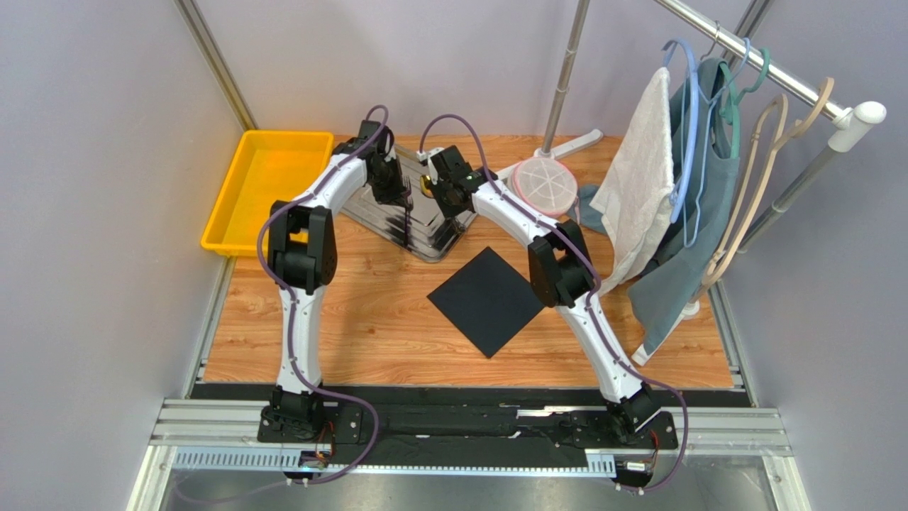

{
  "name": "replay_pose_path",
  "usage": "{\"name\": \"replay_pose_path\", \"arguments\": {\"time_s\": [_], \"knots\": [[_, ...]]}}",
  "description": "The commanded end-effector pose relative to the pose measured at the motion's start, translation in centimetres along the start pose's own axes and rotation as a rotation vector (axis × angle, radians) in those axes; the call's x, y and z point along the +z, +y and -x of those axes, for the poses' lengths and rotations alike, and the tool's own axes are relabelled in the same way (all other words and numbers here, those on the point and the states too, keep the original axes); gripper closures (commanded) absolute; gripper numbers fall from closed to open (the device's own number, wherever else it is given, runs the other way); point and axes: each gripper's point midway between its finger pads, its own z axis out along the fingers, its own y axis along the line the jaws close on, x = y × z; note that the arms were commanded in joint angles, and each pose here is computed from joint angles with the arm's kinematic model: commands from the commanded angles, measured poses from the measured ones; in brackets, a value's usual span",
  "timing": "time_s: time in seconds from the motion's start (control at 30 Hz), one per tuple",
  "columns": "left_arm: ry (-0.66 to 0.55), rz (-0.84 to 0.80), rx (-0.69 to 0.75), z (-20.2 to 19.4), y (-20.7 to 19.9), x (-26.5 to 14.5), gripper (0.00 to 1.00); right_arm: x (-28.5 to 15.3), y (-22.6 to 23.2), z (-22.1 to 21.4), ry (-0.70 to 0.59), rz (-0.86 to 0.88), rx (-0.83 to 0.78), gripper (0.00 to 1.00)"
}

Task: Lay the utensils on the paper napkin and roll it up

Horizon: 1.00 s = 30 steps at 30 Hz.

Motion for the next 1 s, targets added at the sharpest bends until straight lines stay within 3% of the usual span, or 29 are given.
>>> {"name": "replay_pose_path", "arguments": {"time_s": [0.0,0.13,0.23,0.27,0.33,0.4,0.5,0.63,0.7,0.97], "knots": [[-0.137,-0.087,0.040,3.4,-3.0,-5.7,1.00,-6.7,-1.5,6.4,-0.174,-0.047,0.030,1.00],[-0.189,-0.116,0.068,3.5,-3.8,-8.7,1.00,-13.6,-1.6,8.9,-0.258,-0.015,0.127,1.00],[-0.197,-0.145,0.084,2.5,-4.5,-10.5,1.00,-16.6,-2.1,7.3,-0.242,-0.012,0.187,1.00],[-0.203,-0.157,0.096,2.1,-4.9,-11.0,1.00,-16.0,-2.1,4.5,-0.176,-0.007,0.200,1.00],[-0.203,-0.165,0.117,0.8,-5.1,-12.2,1.00,-18.6,-2.5,3.8,-0.188,-0.005,0.227,1.00],[-0.209,-0.185,0.131,-0.1,-5.9,-13.1,1.00,-18.8,-2.6,-0.1,-0.111,-0.005,0.248,1.00],[-0.217,-0.218,0.155,-2.6,-7.4,-14.7,1.00,-22.6,-2.5,-3.3,-0.106,0.005,0.284,1.00],[-0.167,-0.220,0.204,-8.1,-8.9,-13.4,1.00,-24.9,-2.0,-7.9,-0.109,0.008,0.376,1.00],[-0.156,-0.250,0.243,-10.5,-11.0,-12.9,1.00,-27.0,-2.3,-8.4,-0.205,0.004,0.408,1.00],[-0.105,-0.212,0.297,-17.2,-14.8,-8.7,1.00,-26.4,-2.6,-11.9,-0.172,-0.031,0.447,1.00]]}}
